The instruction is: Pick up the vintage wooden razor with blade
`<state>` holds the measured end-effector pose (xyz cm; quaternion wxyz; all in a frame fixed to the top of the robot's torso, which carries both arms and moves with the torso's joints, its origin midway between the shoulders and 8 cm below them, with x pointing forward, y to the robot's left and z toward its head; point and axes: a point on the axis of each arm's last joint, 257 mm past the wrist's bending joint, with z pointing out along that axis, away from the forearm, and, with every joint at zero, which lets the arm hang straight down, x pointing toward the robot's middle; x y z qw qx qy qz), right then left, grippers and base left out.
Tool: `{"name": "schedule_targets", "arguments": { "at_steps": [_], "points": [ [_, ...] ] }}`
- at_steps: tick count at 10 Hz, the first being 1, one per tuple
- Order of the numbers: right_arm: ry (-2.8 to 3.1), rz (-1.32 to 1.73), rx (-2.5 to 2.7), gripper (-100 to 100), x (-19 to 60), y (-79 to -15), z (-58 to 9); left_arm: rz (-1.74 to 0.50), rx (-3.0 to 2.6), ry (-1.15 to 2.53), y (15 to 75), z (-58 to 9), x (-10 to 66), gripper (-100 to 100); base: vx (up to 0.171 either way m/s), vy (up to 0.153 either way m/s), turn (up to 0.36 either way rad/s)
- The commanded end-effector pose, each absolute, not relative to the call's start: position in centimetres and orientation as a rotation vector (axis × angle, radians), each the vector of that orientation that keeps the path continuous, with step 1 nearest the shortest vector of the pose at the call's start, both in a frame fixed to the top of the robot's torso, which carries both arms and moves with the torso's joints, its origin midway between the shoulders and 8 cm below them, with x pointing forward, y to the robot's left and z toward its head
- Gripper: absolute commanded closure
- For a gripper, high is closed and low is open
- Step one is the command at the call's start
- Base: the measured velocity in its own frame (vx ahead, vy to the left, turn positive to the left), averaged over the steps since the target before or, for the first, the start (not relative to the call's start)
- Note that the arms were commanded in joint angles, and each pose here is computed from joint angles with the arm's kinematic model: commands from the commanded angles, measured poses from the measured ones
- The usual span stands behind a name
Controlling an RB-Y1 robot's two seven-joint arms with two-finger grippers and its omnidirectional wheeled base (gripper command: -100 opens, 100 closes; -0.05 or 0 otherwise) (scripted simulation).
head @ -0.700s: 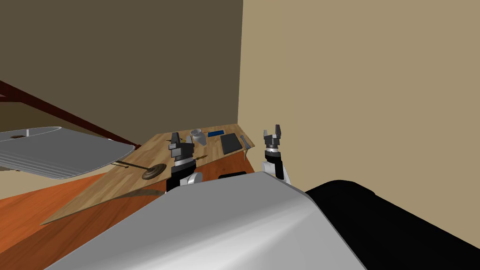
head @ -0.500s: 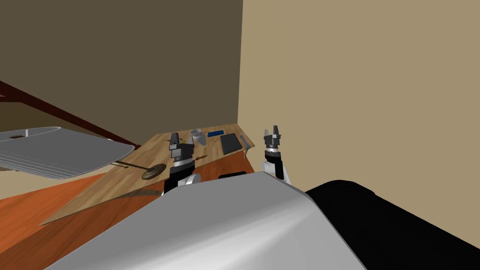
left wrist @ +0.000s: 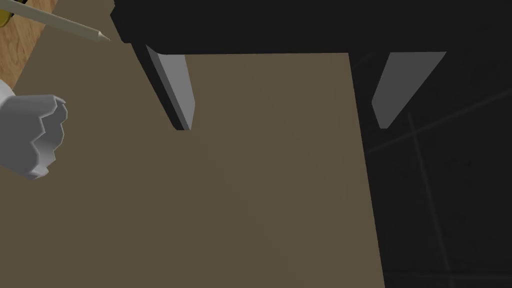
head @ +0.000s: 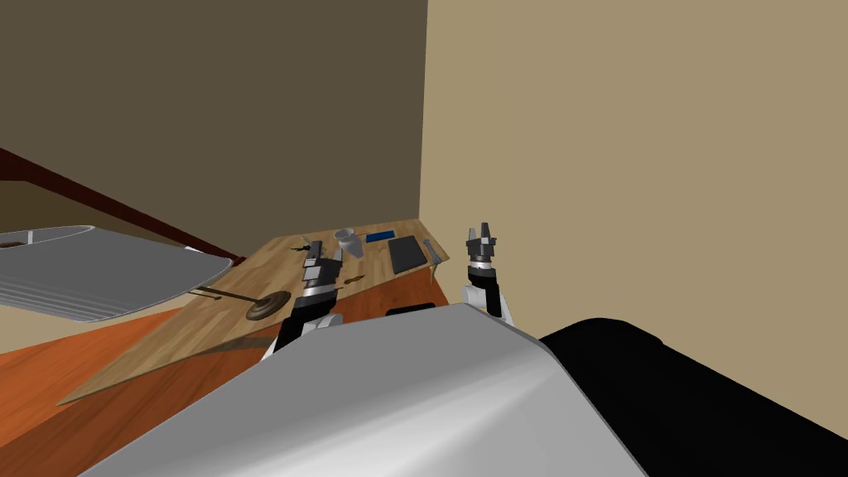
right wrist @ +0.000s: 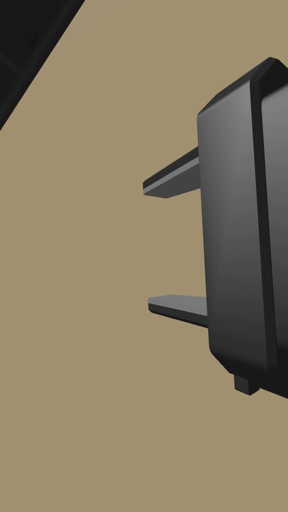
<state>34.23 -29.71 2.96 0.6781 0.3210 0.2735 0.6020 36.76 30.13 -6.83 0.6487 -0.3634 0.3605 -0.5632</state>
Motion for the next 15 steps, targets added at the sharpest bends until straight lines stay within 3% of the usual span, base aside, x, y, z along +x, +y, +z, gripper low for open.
{"name": "schedule_targets", "arguments": {
  "at_steps": [1, 15],
  "points": [
    [0.615, 1.352, 0.721, 0, 34.2, -29.7, 3.0, -1.269, -0.872, 0.878, 31.3, -8.8, 37.0, -100, 0.02, -0.022, -0.022],
    [0.615, 1.352, 0.721, 0, 34.2, -29.7, 3.0, -1.095, -1.294, 1.153, 42.5, -23.0, 37.7, -100, 0.014, -0.018, -0.036]
  ]
}}
